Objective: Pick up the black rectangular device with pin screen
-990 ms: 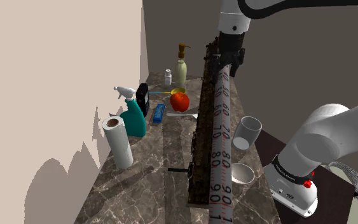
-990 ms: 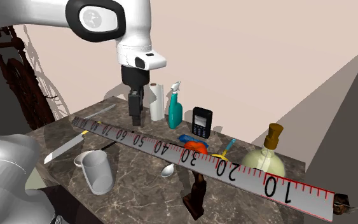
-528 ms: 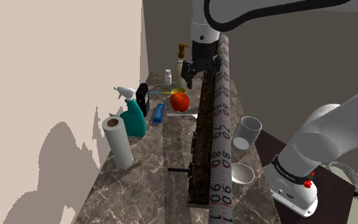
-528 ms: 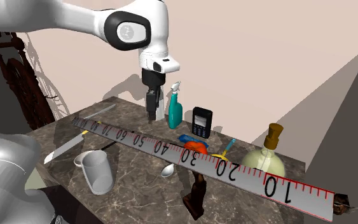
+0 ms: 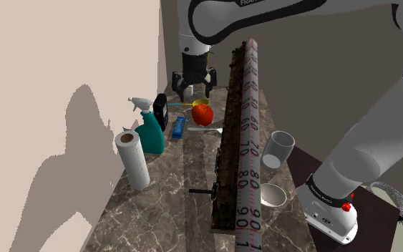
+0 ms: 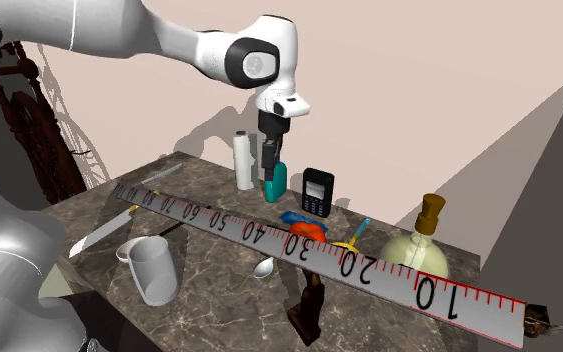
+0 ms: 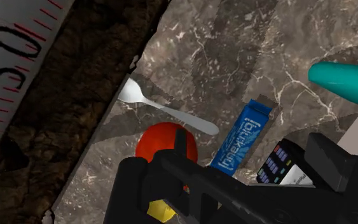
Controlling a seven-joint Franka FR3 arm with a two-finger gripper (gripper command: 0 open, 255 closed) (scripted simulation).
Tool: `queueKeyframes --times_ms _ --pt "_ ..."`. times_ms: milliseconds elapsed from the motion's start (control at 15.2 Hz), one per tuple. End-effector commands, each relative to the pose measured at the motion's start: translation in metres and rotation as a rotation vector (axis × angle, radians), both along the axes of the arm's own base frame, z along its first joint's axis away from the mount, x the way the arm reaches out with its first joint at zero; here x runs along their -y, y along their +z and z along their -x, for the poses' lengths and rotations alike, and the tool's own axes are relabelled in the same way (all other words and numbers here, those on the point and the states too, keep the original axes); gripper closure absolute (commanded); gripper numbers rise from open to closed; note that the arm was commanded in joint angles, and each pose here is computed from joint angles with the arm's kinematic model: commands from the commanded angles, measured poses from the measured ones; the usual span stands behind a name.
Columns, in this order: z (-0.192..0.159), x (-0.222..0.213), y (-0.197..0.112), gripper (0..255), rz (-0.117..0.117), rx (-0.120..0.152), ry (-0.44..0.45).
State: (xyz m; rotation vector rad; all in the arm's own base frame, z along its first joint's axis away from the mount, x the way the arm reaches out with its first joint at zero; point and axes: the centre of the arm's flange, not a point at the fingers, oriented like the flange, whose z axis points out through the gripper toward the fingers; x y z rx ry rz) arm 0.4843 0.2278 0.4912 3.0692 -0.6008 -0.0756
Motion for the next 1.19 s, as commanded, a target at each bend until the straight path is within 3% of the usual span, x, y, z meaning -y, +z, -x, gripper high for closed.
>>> queueKeyframes --times_ms 0,660,1122 --pt "-0.020 -0.016 -0.009 0 -0.001 0.003 -0.037" --pt "-0.129 -0.076 -0.046 0 -0.003 0.016 -0.205" --pt "-0.131 -0.076 -0.078 0 -0.003 0.016 -0.207"
